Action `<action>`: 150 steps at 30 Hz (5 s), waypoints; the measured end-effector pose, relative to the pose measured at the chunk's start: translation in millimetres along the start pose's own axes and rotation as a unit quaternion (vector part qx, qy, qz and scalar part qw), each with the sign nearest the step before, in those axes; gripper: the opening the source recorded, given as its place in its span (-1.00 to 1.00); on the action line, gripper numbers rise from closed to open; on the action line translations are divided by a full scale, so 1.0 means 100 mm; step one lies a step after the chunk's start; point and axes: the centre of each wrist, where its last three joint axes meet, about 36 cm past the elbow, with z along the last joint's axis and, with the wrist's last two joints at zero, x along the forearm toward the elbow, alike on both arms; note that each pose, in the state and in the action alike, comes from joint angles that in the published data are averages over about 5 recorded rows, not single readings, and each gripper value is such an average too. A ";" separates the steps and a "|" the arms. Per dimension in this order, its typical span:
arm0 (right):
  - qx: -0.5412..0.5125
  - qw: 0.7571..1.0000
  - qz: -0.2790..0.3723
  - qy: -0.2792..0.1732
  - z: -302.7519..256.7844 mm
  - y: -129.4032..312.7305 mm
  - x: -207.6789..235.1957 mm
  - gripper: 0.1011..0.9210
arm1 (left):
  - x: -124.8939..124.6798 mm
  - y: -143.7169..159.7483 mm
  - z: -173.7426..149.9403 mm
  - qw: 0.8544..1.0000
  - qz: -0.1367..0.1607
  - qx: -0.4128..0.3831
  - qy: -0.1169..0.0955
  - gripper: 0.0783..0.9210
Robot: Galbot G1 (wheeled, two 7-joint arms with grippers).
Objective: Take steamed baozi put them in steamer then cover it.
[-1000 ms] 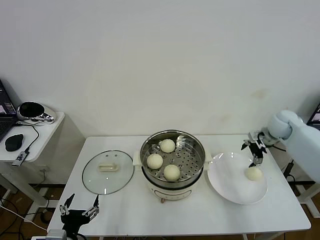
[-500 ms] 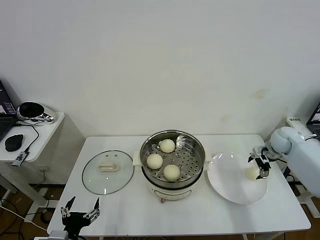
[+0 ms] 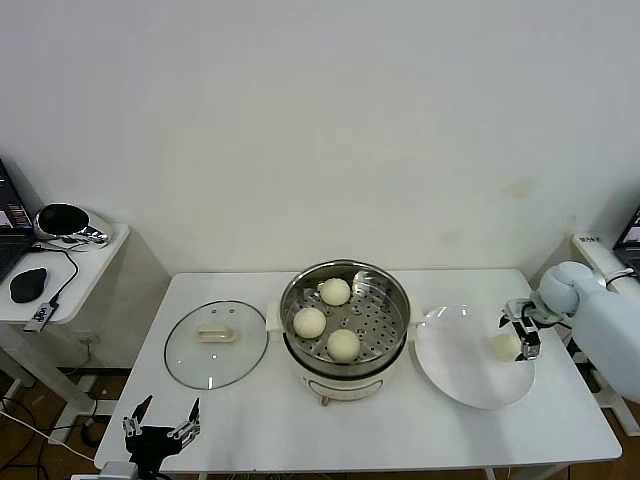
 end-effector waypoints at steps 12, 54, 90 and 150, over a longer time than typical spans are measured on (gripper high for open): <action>-0.007 1.000 0.000 0.000 -0.02 0.04 -0.16 0.76 | 0.00 0.01 0.02 1.000 -0.001 -0.002 0.003 0.77; -0.041 0.992 0.043 -0.112 -0.50 -0.64 1.29 0.19 | -0.17 0.05 -0.13 1.000 -0.012 -0.011 -0.024 0.77; 0.028 0.990 -0.043 -0.130 -2.88 -1.22 1.86 -0.07 | -0.21 0.10 -0.34 0.998 -0.022 0.001 -0.060 0.77; -0.129 0.916 0.186 -0.331 -1.52 -0.47 2.39 0.76 | -0.08 -0.06 -0.33 0.998 -0.006 0.014 -0.068 0.77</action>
